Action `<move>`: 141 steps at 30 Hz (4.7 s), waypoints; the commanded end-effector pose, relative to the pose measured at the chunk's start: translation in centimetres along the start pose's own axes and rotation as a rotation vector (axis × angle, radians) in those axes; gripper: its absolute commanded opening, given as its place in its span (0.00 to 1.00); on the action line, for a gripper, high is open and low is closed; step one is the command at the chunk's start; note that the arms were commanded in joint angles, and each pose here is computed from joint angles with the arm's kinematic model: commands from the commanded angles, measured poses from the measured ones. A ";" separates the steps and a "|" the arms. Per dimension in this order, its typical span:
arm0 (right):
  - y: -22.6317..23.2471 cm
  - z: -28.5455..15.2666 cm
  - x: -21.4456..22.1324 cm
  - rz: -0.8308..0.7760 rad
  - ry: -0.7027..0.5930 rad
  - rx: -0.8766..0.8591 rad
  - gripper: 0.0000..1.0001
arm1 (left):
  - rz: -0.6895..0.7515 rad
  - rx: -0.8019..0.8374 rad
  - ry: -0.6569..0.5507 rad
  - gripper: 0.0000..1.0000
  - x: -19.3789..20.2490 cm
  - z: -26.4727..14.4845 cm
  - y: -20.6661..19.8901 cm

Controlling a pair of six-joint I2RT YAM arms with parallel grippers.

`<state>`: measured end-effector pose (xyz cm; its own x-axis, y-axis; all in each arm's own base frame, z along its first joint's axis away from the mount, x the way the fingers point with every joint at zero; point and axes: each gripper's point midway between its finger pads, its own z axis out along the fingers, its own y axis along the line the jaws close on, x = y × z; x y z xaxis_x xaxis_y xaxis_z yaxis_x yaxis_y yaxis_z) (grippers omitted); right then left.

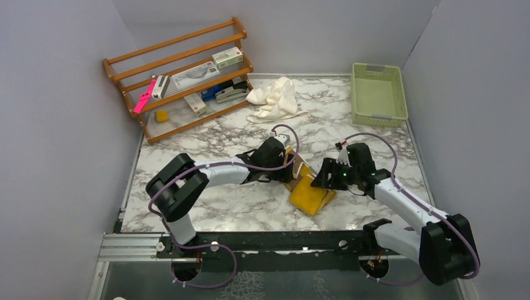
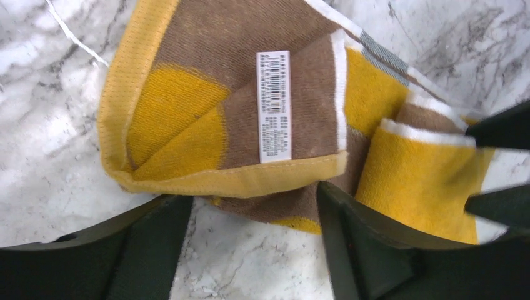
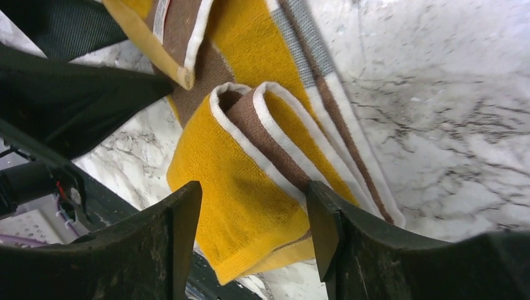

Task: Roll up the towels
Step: Flatten out the towel at the center of the board.

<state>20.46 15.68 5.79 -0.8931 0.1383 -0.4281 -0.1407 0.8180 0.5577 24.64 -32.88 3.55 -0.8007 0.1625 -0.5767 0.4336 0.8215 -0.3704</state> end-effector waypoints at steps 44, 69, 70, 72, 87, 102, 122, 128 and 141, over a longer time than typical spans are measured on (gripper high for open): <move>1.8 -2.1 -12.1 -0.180 -0.263 0.168 0.84 | -0.200 -0.465 -0.290 0.82 -6.2 -17.5 18.7; -0.4 1.6 -2.3 -0.125 0.045 0.130 0.45 | -0.116 -0.735 0.097 0.71 -8.4 -11.8 30.5; -0.5 1.8 -2.1 -0.125 0.057 0.132 0.43 | -0.120 -0.730 0.111 0.71 -8.2 -11.5 30.7; -0.4 2.1 -1.7 -0.128 0.080 0.134 0.41 | -0.128 -0.714 0.143 0.71 -7.5 -11.0 30.8; -1.5 2.7 -0.7 -0.116 0.123 0.231 0.42 | -0.135 -0.648 0.207 0.64 -5.7 -9.7 30.4; -2.5 2.5 -1.0 -0.121 0.123 0.349 0.05 | -0.125 -0.601 0.157 0.00 -7.6 -11.2 29.2; 6.1 -6.8 -24.4 -0.316 -0.435 0.518 0.01 | -0.121 -0.542 -0.350 0.03 -21.8 -23.8 22.7; 0.5 -5.0 -21.0 -0.196 -0.329 0.493 0.01 | -0.270 -0.378 -0.124 0.48 -11.5 -15.7 22.3; 0.0 -3.6 -20.3 -0.170 -0.289 0.451 0.01 | -0.268 -0.281 -0.012 0.70 -6.7 -7.1 17.3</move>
<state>36.48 9.85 16.21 -0.7325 0.0613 -0.6780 0.0028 0.9962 0.0870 32.46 -14.96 5.76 -0.8905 -0.0460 -0.4527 0.0923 0.9560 -0.2785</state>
